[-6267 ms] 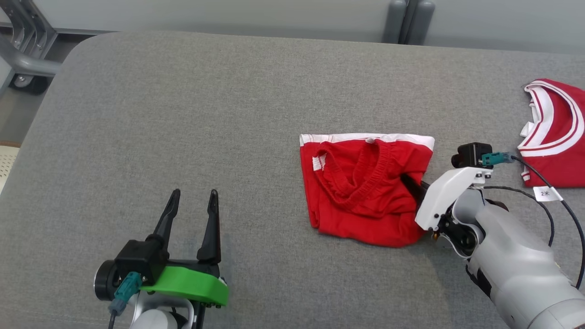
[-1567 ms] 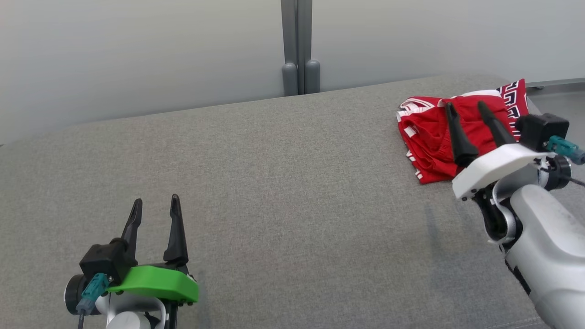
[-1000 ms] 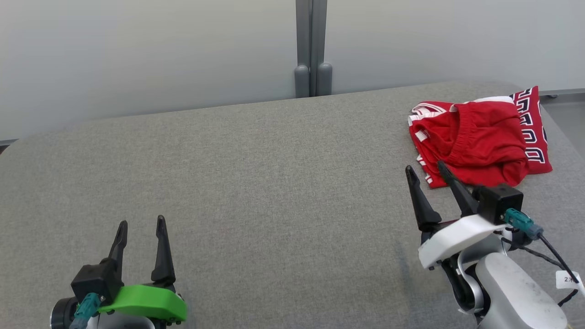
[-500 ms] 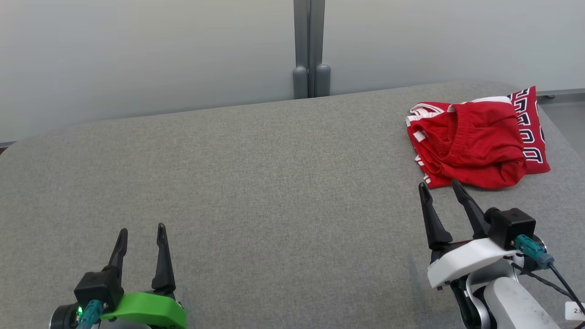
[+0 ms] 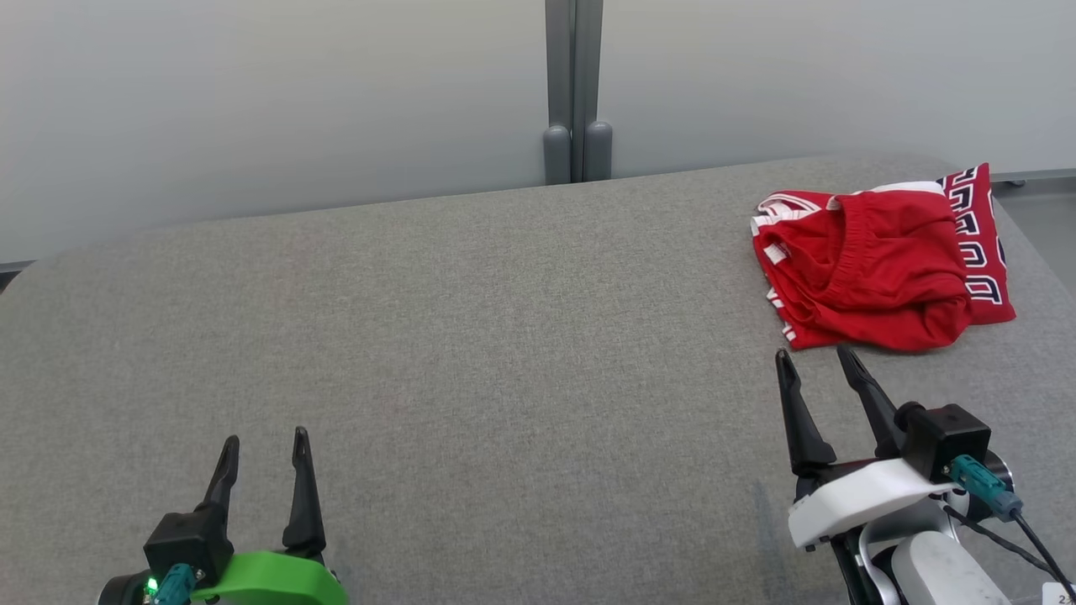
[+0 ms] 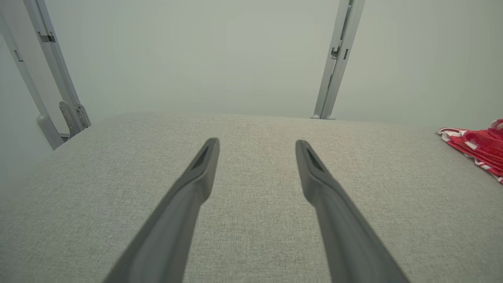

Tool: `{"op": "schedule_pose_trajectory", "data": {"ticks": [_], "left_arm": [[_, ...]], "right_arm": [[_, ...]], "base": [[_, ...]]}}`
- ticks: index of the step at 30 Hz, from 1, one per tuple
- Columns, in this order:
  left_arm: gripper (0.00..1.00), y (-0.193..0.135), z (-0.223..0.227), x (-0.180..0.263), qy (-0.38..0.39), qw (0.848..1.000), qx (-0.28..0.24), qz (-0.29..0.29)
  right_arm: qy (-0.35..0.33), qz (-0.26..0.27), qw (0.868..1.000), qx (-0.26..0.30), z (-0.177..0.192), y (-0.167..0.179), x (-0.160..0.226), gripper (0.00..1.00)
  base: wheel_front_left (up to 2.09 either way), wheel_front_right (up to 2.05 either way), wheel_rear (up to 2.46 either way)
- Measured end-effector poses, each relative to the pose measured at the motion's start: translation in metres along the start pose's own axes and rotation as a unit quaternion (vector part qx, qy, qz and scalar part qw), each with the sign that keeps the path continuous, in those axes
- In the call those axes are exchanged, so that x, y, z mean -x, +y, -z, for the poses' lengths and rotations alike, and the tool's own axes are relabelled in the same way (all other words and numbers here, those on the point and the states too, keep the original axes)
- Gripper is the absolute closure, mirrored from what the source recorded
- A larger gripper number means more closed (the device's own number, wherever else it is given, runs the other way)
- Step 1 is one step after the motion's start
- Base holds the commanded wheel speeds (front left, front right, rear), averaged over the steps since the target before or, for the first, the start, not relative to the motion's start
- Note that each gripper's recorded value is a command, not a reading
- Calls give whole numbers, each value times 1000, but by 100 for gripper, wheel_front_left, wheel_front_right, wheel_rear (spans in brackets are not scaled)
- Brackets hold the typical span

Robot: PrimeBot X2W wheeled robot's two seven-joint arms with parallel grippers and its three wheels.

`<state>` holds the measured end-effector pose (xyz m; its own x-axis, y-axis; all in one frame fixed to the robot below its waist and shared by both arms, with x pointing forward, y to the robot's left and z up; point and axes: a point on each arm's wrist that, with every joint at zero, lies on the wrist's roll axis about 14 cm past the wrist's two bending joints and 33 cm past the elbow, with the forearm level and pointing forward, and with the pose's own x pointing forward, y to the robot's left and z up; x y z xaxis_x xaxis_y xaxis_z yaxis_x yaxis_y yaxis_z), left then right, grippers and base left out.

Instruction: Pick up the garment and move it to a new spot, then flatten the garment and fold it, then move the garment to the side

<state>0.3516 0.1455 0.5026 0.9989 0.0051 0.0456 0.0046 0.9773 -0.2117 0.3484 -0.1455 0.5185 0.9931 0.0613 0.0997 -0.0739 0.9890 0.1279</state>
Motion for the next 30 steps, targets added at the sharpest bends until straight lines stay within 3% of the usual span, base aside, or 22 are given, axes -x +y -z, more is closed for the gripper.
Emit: {"op": "schedule_pose_trajectory", "data": {"ticks": [2, 3, 9, 14, 30], "left_arm": [[2, 1, 3, 2, 4, 1000, 0, -1], [100, 1, 3, 2, 4, 1000, 0, -1], [100, 6, 26, 11, 43, 999, -1, -11], [100, 7, 30, 13, 52, 998, 17, -14], [100, 17, 39, 14, 82, 986, 136, -45]], "right_arm": [[1, 2, 1000, -2, 1, 0, 2, 0], [1, 3, 1000, -3, 1, 1, 2, 100], [52, 9, 999, -10, 33, 2, 20, 100], [56, 11, 998, -30, 35, 2, 21, 100], [75, 55, 983, -155, 39, -12, 17, 100]], "base": [[0, 0, 0], [0, 0, 0], [0, 0, 0], [0, 0, 0], [0, 0, 0]]}}
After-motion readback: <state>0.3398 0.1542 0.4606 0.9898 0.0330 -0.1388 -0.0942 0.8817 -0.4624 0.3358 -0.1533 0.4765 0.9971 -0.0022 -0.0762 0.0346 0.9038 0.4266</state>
